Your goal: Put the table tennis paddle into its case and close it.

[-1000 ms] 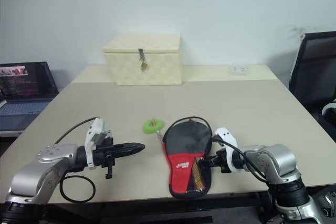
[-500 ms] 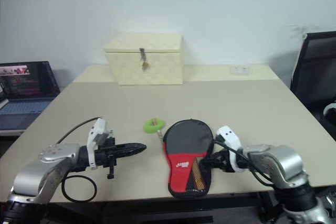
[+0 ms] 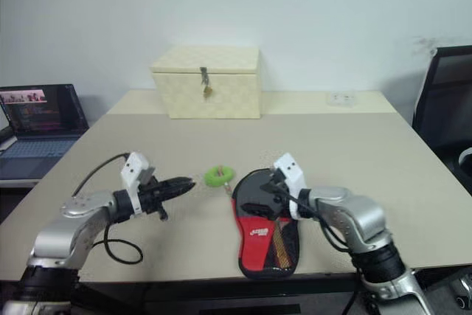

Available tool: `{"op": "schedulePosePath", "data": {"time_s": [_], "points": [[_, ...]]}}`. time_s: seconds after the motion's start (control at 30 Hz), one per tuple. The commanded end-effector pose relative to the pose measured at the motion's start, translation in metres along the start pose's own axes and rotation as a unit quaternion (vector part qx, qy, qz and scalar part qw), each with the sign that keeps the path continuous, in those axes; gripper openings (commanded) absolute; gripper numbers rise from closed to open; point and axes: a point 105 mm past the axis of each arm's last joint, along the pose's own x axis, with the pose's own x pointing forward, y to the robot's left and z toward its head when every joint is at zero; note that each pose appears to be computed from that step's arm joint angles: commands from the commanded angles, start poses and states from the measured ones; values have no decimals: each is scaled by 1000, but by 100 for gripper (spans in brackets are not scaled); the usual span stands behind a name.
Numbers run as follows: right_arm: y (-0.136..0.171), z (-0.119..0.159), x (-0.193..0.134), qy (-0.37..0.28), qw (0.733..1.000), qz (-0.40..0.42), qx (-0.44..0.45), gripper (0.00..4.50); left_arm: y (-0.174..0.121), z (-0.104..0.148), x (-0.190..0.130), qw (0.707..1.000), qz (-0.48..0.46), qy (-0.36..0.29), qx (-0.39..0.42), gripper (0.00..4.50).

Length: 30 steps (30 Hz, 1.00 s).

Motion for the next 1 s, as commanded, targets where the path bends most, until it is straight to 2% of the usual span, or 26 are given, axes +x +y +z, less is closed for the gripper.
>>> {"op": "schedulePosePath", "data": {"time_s": [0.03,0.27,0.3,0.53,0.93,1.0], "points": [[1,-4,3,-3,1000,-13,-16,450,12,13,7,999,26,-20,25,186],[5,-12,6,2,1000,-16,-14,450,32,9,44,998,57,-1,0,430],[5,-12,6,3,1000,-18,-14,450,35,9,50,998,60,4,-6,446],[-1,-13,8,4,999,-48,-10,450,45,-4,90,994,58,63,-65,446],[-4,-11,5,-2,997,-78,-10,450,22,-27,109,992,3,116,-58,446],[-4,-9,5,-7,997,-80,-14,450,21,-29,109,991,3,117,-59,411]]}}
